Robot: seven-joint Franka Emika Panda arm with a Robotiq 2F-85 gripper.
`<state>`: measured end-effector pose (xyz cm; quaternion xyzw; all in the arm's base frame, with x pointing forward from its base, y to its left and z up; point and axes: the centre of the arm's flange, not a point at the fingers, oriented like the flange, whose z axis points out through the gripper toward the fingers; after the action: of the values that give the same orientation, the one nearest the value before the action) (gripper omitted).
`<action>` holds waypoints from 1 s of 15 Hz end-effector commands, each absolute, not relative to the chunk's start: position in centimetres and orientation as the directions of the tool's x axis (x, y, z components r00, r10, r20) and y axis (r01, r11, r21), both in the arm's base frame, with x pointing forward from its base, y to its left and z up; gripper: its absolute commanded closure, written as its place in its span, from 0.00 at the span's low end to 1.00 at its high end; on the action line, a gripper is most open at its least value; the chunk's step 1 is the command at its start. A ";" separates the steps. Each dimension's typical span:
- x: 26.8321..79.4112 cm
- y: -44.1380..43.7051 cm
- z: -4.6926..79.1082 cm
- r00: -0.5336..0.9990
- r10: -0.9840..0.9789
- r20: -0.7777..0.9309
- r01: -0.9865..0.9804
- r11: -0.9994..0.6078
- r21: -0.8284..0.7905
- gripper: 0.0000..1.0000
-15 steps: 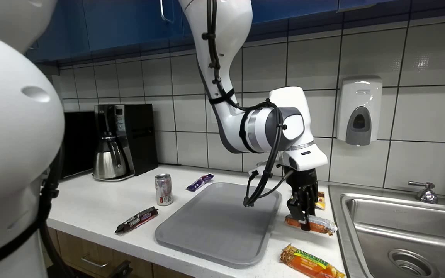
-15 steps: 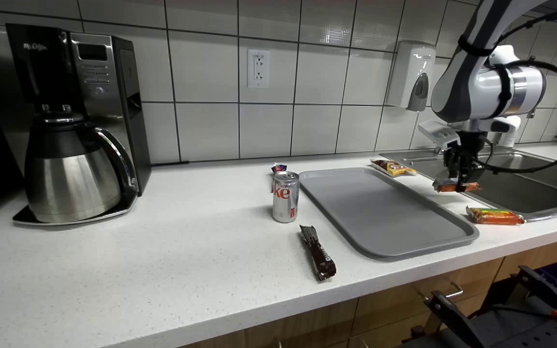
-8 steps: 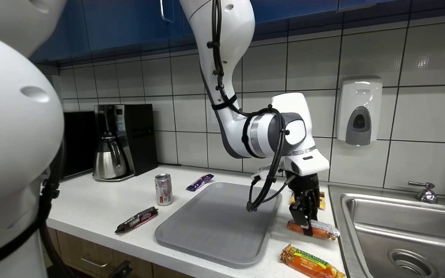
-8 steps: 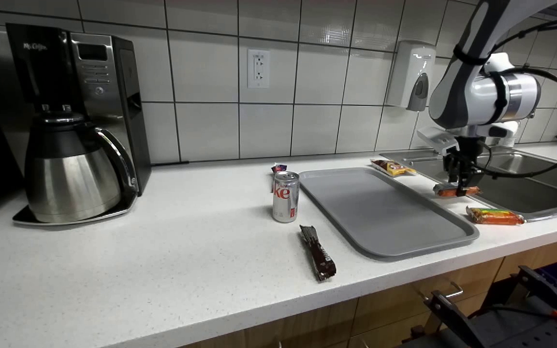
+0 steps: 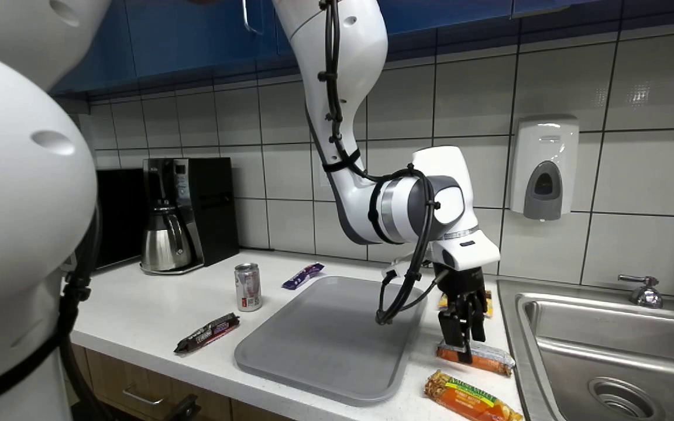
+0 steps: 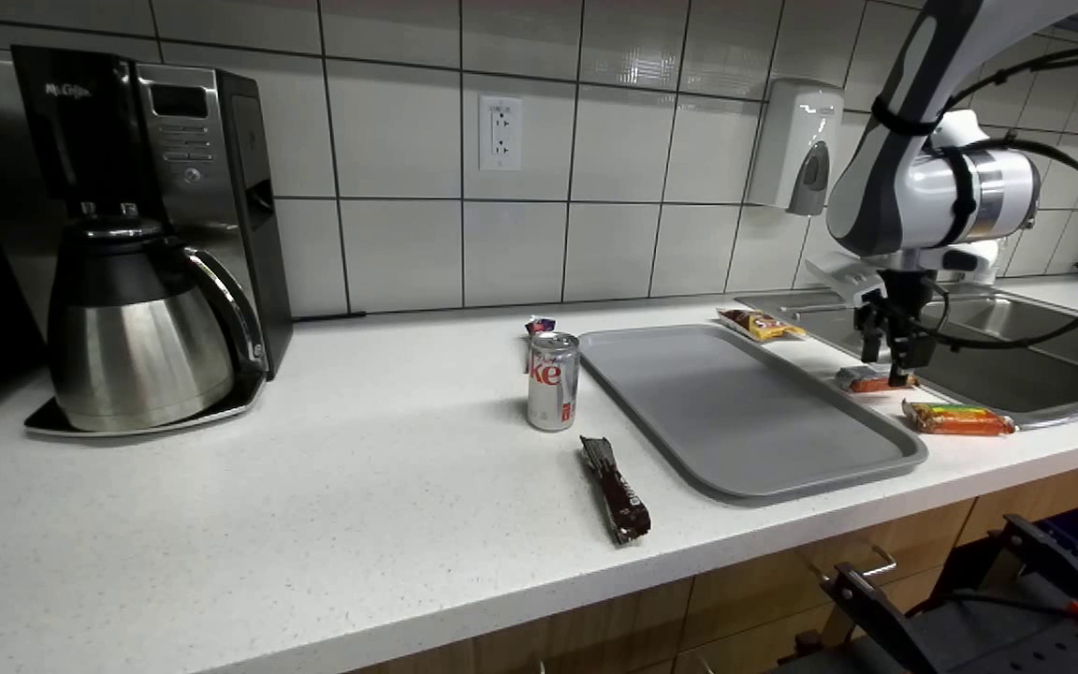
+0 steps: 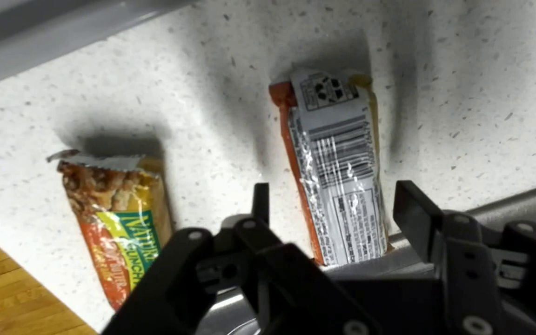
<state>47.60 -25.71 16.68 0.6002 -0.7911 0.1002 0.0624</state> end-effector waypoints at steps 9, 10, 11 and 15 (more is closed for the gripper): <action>47.4 -24.3 19.6 -0.190 -0.956 0.222 -0.981 0.176 -0.083 0.00; 47.3 -24.1 19.8 -0.176 -0.959 0.221 -0.983 0.162 -0.081 0.00; 47.3 -23.8 20.1 -0.159 -0.962 0.224 -0.986 0.144 -0.080 0.00; 46.9 -22.5 21.1 -0.083 -0.975 0.204 -0.995 0.068 -0.077 0.00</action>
<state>48.27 -23.72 18.81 0.6485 -0.7513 0.1094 0.0558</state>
